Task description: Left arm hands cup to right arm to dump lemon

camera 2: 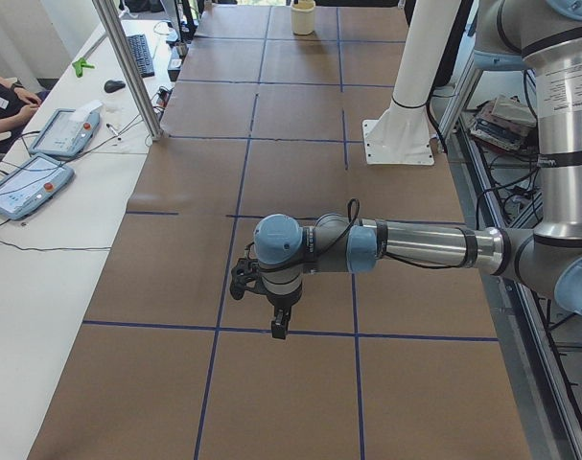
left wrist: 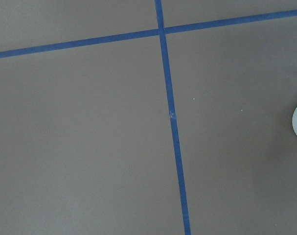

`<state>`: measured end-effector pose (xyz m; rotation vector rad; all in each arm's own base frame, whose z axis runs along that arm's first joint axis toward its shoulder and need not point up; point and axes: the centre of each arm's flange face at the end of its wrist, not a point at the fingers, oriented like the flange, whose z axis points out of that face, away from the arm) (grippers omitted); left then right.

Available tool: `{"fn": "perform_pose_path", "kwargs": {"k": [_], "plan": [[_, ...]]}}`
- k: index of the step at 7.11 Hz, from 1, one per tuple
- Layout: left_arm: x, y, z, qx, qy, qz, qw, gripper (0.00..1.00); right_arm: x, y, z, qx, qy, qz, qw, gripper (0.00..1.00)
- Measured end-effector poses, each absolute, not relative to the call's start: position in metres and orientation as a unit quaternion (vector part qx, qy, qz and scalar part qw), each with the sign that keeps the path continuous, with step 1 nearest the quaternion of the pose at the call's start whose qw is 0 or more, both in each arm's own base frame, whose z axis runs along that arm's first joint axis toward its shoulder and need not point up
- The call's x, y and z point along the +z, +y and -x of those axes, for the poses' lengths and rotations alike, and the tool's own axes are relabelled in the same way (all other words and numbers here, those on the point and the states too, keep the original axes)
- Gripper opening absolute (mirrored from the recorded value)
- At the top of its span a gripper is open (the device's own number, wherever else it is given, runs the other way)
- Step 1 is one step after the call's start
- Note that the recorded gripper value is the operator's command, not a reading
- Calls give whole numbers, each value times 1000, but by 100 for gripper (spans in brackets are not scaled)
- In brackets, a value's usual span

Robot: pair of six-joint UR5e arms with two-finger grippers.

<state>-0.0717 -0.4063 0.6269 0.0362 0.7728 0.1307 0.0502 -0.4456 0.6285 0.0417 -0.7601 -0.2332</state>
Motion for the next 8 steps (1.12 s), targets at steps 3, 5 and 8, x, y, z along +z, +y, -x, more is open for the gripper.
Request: {"fn": "perform_pose_path", "kwargs": {"k": [3,5,8], "plan": [[641,-389,72,60,376,-10,925,100,634,-434,-60,-100,-371,-18,923,100],[643,-387,72,61,373,-9,926,100,634,-430,-61,-98,-371,-17,923,100],[645,-388,71,62,372,-8,926,100,635,-429,-62,-98,-371,-17,923,100]]}}
